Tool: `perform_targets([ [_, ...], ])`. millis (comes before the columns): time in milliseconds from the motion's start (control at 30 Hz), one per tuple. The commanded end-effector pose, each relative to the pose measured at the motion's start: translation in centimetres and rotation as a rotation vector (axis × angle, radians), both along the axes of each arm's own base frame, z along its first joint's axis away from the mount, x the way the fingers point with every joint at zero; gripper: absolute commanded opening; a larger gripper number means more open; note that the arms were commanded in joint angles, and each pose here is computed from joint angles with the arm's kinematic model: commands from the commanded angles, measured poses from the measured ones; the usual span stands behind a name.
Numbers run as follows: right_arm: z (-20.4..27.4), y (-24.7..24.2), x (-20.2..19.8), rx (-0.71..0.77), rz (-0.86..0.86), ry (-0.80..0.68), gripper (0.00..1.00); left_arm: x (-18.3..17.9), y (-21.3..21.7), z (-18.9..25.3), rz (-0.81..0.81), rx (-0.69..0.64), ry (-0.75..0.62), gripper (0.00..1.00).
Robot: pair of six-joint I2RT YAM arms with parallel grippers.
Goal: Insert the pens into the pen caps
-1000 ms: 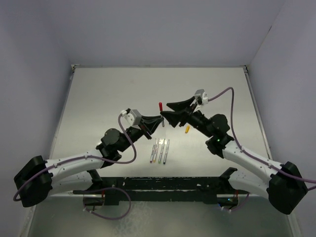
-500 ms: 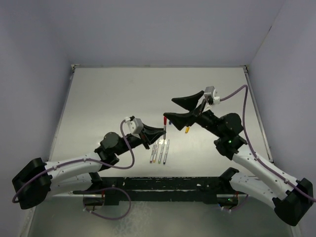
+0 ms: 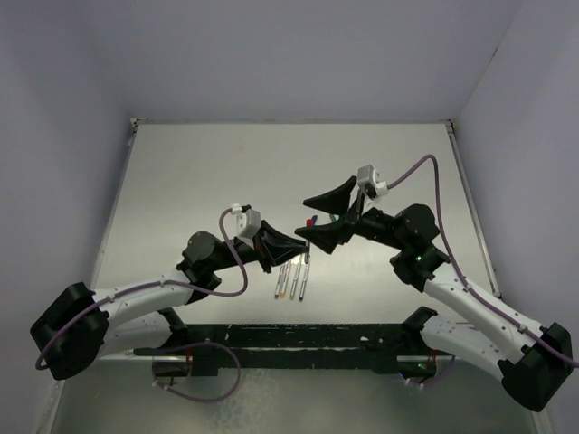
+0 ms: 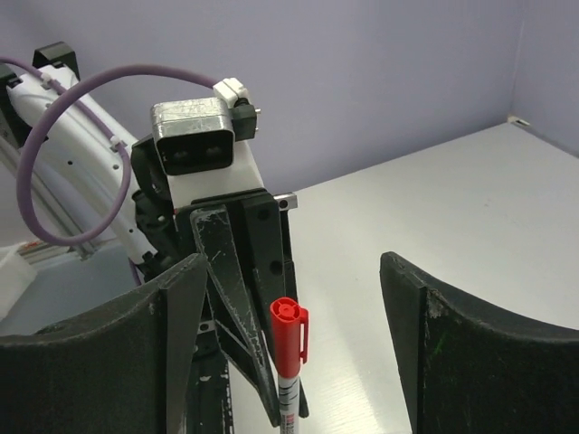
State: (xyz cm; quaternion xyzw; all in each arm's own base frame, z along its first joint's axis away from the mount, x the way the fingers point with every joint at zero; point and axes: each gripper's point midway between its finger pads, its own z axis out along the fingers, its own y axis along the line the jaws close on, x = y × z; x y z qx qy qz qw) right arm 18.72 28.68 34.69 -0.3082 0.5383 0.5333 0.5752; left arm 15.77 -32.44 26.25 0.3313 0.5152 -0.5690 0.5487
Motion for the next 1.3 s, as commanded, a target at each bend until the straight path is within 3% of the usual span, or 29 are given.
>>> perform_targets([
  [0,1.3,-0.2,-1.6,0.026,0.059,-0.07,0.77,-1.4,-0.1,4.2,-0.087,-0.098,-0.064,0.0],
  [133,1.0,0.1,-1.4,0.022,0.066,-0.07,0.7,-2.1,-0.3,4.8,-0.137,-0.12,-0.062,0.0],
  [267,0.8,0.3,-1.3,0.025,0.072,-0.065,0.55,-2.2,-0.5,5.1,-0.156,-0.131,-0.054,0.0],
  [300,0.7,0.3,-1.3,0.023,0.074,-0.063,0.48,-2.2,-0.5,5.0,-0.155,-0.132,-0.049,0.0],
  [333,0.7,0.4,-1.3,0.023,0.08,-0.067,0.32,-2.1,-0.5,5.1,-0.152,-0.134,-0.044,0.0],
  [367,0.6,0.4,-1.3,0.021,0.079,-0.062,0.03,-2.1,-0.5,5.1,-0.15,-0.138,-0.039,0.0],
  [400,0.5,0.4,-1.2,0.021,0.074,-0.056,0.0,-2.0,-0.4,5.2,-0.146,-0.144,-0.034,0.0],
  [900,-3.4,1.9,-0.8,-0.07,0.152,0.024,0.0,-1.5,1.0,11.7,-0.122,-0.382,-0.079,0.0],
  [1100,-4.0,1.8,-0.6,-0.068,0.133,0.035,0.0,-1.4,0.9,13.2,-0.129,-0.405,-0.121,0.0],
  [1267,-2.3,0.9,0.0,-0.032,0.052,-0.015,0.0,-1.4,1.0,12.0,-0.122,-0.385,-0.11,0.0],
])
